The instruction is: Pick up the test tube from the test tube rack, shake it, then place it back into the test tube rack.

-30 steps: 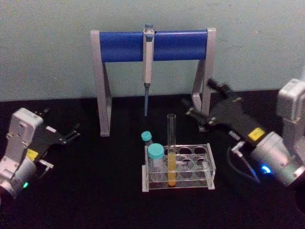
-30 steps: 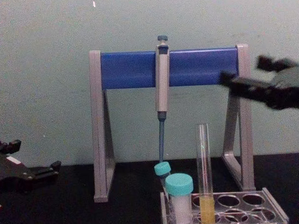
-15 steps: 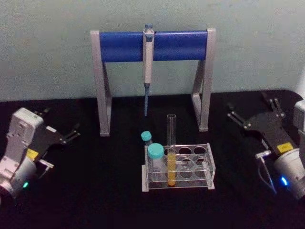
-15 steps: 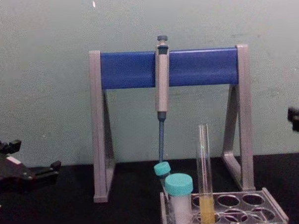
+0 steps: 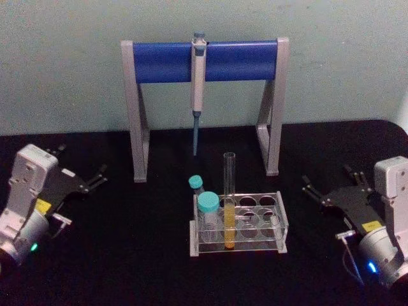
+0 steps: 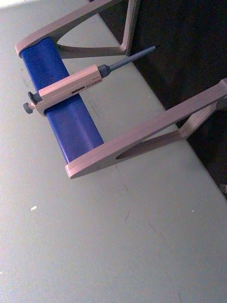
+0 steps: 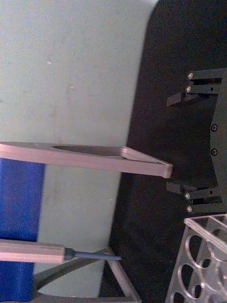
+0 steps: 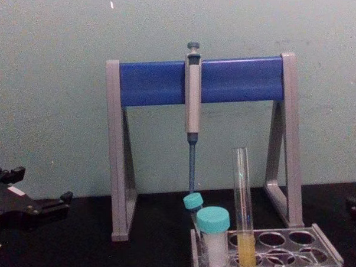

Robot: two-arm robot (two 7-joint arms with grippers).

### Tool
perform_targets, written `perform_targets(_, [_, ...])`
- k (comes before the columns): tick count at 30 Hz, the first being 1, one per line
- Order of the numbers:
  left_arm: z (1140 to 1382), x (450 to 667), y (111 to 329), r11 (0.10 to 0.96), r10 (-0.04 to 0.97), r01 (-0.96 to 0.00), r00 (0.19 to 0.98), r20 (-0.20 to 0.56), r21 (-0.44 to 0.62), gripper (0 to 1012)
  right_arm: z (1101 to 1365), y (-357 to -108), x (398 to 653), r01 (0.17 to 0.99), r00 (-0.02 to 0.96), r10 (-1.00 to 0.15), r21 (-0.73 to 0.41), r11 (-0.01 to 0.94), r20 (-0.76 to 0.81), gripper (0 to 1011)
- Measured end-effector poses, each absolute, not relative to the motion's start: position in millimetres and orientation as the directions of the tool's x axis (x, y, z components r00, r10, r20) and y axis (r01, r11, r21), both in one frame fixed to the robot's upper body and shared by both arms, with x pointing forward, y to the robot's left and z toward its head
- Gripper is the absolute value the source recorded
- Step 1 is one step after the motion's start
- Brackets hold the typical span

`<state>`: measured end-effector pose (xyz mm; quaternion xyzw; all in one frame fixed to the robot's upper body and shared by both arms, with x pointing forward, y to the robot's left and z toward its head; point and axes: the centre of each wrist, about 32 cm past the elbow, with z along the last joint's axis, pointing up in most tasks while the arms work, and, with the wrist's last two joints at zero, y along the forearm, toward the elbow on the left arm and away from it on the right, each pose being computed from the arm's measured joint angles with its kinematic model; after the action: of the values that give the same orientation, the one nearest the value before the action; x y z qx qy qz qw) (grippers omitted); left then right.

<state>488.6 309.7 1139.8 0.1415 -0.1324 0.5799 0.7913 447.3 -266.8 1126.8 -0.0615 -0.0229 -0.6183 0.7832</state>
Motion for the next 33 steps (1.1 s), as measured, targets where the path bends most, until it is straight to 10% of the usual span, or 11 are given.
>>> perform_targets(33, [1139.8, 488.6, 309.7, 0.287, 0.88, -0.955, 0.292, 0.374, 0.07, 1001, 1109.4, -266.5, 447.9, 0.958, 0.262, -0.96, -0.149, 0.246, 0.098, 1000])
